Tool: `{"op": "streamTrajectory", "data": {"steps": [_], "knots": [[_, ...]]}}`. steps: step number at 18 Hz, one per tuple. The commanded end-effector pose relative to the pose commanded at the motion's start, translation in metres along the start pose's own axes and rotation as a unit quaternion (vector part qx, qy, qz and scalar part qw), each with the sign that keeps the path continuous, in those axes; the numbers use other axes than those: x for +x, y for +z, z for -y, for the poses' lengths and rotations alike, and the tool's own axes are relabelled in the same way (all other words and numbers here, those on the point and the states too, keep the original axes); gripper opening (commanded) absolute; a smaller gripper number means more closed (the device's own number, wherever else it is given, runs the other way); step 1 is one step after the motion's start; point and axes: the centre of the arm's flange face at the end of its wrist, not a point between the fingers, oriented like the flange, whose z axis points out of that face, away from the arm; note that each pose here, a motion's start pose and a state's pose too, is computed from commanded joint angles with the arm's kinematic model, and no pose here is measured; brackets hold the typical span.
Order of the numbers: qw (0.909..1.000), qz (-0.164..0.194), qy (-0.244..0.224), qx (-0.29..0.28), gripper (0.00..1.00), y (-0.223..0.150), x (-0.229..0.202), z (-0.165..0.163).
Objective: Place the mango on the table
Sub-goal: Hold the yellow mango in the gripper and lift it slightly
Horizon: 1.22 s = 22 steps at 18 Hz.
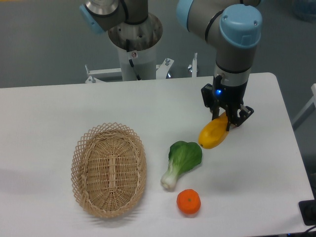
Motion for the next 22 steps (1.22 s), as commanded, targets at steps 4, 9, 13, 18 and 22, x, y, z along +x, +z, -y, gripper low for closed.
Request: {"op": "streamTrajectory", "data": {"steps": [4, 9, 13, 18, 22], "knots": [[1.0, -0.001, -0.001, 0.0, 0.47, 0.002, 0.001, -0.001], [1.0, -0.003, 0.001, -0.003, 0.47, 0.007, 0.0, 0.0], [1.0, -0.003, 0.002, -0.002, 0.47, 0.015, 0.0, 0.002], [1.0, 0.006, -0.002, 0.0, 0.47, 0.039, -0.009, 0.005], [0.9998, 0.014, 0.011, -0.001, 0.47, 0.084, -0.025, 0.006]]}}
